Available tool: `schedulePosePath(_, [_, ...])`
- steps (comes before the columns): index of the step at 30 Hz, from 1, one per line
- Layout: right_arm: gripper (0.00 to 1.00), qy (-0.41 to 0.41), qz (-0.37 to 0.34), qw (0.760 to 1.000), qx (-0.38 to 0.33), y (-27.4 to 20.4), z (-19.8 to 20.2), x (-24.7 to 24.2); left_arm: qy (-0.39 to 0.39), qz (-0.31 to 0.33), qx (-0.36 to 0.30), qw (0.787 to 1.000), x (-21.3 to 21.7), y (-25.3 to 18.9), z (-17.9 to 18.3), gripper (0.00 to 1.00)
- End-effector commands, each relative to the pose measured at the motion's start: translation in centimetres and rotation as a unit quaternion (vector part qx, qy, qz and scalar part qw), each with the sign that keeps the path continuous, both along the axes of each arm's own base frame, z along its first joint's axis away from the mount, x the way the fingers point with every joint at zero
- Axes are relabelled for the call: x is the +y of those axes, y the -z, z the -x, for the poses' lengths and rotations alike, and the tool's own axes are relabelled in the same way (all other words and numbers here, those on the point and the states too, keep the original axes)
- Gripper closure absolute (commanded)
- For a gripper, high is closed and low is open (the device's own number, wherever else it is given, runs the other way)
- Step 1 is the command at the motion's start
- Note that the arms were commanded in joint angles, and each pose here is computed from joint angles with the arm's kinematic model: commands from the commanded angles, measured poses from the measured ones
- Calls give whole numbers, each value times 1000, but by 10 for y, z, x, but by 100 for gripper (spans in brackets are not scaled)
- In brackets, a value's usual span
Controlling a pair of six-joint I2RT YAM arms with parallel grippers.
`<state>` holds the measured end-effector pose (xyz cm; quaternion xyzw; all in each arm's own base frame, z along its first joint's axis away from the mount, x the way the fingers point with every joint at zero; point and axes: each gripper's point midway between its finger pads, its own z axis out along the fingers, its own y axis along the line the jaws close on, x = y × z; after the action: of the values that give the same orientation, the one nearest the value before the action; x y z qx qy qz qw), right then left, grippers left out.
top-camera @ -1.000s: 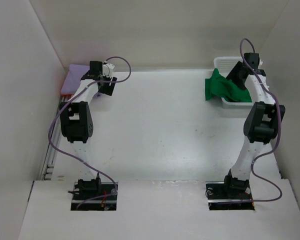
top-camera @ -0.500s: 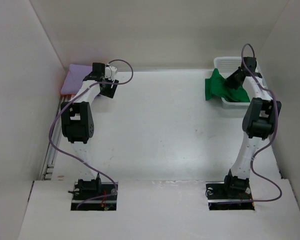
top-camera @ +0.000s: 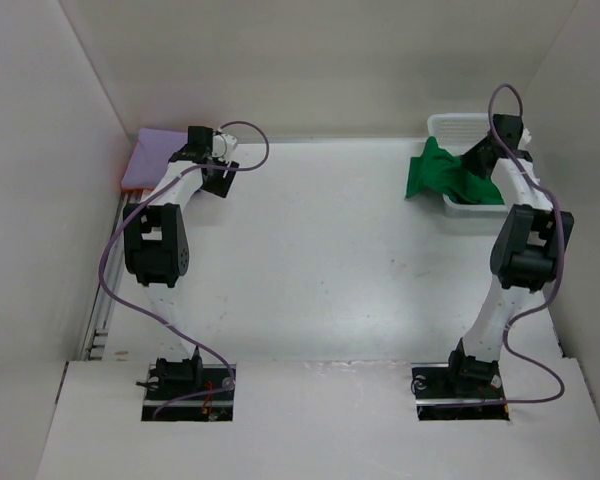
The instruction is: Fold and stack the t-shirts
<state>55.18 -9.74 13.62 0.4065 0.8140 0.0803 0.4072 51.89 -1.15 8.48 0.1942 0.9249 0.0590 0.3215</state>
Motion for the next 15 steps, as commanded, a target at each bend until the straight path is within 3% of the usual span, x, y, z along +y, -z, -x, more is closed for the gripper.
schedulePosePath(1, [100, 17, 83, 986, -146, -133, 5, -9, -1, -9, -57, 998, 4, -49, -4, 33])
schedulePosePath(9, [100, -12, 162, 942, -292, -288, 67, 52, 3, -13, -63, 998, 3, -53, -7, 33])
schedulePosePath(15, [100, -98, 187, 871, -443, -428, 143, 158, -4, -21, -71, 997, 7, -58, -12, 33])
